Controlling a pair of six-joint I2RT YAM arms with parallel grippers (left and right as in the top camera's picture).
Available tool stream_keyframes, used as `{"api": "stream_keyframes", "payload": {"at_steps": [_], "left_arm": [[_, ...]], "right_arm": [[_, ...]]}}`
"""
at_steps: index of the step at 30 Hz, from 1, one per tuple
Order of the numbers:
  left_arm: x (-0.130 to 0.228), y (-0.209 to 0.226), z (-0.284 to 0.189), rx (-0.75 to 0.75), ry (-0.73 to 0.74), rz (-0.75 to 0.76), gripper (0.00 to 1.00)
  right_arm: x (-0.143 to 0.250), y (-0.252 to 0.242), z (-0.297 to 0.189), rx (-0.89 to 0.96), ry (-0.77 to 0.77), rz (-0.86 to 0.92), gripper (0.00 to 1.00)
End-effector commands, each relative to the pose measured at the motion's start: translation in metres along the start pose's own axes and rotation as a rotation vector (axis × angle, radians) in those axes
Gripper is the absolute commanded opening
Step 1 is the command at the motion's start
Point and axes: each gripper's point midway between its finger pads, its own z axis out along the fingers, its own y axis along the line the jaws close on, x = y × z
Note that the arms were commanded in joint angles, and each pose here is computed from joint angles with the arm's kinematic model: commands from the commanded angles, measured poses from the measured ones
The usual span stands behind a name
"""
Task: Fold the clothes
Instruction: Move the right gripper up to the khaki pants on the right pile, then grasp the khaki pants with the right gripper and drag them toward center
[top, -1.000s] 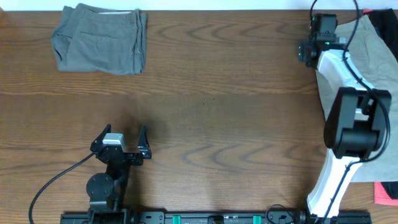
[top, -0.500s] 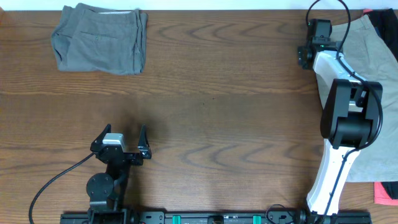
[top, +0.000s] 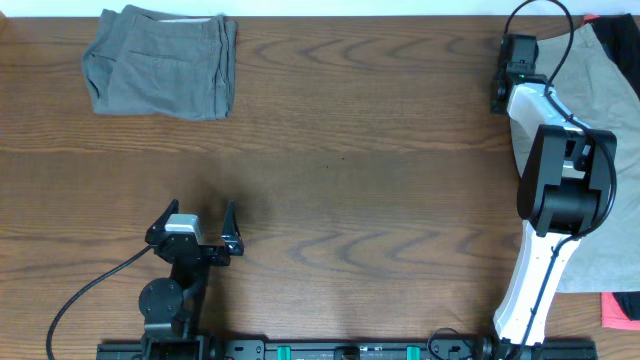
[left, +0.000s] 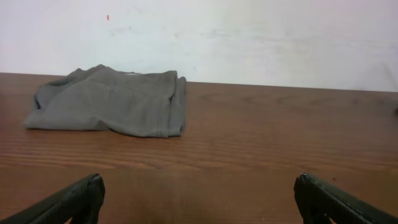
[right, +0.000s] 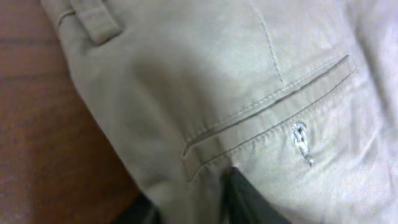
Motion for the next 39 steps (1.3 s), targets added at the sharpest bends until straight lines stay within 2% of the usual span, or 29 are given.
{"api": "stream_keyframes", "payload": {"at_steps": [1, 5, 11, 20, 25, 31, 35, 39], "left_arm": [[0.015, -0.001, 0.001, 0.010, 0.046, 0.006, 0.98], [0.015, -0.001, 0.001, 0.010, 0.046, 0.006, 0.98], [0.015, -0.001, 0.001, 0.010, 0.046, 0.006, 0.98], [0.015, -0.001, 0.001, 0.010, 0.046, 0.006, 0.98], [0.015, -0.001, 0.001, 0.010, 0.046, 0.006, 0.98], [0.015, -0.001, 0.001, 0.010, 0.046, 0.006, 0.98], [0.015, -0.001, 0.001, 0.010, 0.046, 0.006, 0.98], [0.015, -0.001, 0.001, 0.010, 0.046, 0.006, 0.98]], "right_arm": [[-0.007, -0.013, -0.009, 0.021, -0.007, 0.119, 0.17], [-0.027, -0.026, -0.032, 0.019, -0.052, 0.182, 0.01], [-0.047, -0.044, -0.065, 0.016, -0.096, 0.210, 0.01], [-0.066, -0.069, -0.118, -0.001, -0.139, 0.350, 0.01], [-0.082, -0.060, -0.167, -0.060, -0.200, 0.336, 0.01], [-0.090, 0.024, -0.241, -0.371, -0.248, 0.219, 0.01], [-0.070, 0.112, -0.293, -0.659, -0.222, 0.082, 0.01], [-0.037, 0.185, -0.346, -0.852, -0.189, -0.030, 0.01]]}}
